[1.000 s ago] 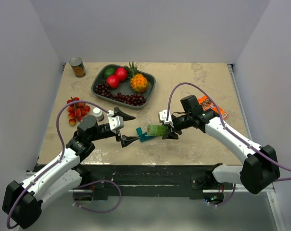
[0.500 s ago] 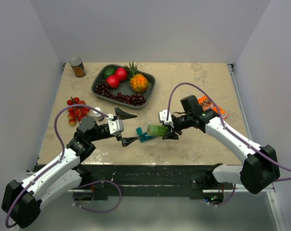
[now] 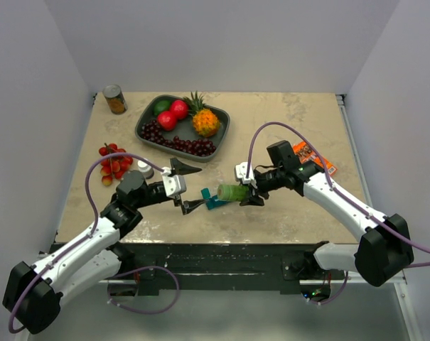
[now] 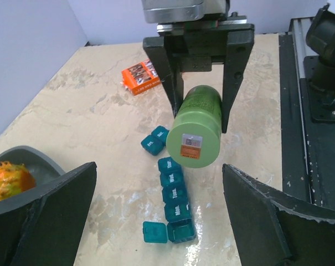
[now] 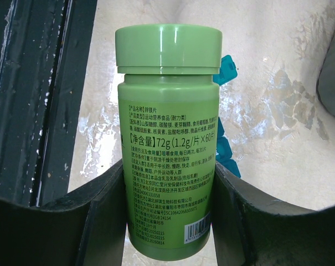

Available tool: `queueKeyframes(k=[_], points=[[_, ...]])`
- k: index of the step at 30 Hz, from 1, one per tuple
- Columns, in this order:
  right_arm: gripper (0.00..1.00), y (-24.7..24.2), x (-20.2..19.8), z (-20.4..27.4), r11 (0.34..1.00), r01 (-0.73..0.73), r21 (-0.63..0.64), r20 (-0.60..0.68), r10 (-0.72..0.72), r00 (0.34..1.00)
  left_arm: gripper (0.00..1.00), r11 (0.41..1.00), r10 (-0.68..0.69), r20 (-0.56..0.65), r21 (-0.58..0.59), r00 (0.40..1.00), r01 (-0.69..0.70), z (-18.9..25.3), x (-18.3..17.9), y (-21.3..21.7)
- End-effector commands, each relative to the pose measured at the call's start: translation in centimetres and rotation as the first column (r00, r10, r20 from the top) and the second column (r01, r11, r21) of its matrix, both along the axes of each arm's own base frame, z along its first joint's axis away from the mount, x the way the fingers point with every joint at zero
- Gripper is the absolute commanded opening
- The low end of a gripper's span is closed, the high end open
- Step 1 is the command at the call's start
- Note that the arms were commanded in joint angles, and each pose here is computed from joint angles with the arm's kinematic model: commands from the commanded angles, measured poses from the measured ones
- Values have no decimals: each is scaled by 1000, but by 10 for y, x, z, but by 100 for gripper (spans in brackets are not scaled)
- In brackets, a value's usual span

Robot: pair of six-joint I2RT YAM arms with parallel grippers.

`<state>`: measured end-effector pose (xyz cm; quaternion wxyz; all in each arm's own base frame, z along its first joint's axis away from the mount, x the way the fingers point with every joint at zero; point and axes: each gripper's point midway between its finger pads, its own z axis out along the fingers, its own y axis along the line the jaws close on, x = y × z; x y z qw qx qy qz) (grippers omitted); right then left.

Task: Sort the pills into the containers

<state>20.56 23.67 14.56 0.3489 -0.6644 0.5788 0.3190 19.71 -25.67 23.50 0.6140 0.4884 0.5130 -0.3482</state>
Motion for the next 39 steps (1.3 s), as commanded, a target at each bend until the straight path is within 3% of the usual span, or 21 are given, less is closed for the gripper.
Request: queueKeyframes(k=[1,39], points=[[0,3,0,9,999,-23,35,16,22,1000,99,997,77,35,-34,996,-76,21,17,1],[0,2,0,9,999,-25,36,17,24,1000,99,999,9,50,-51,999,-6,23,6,-4]])
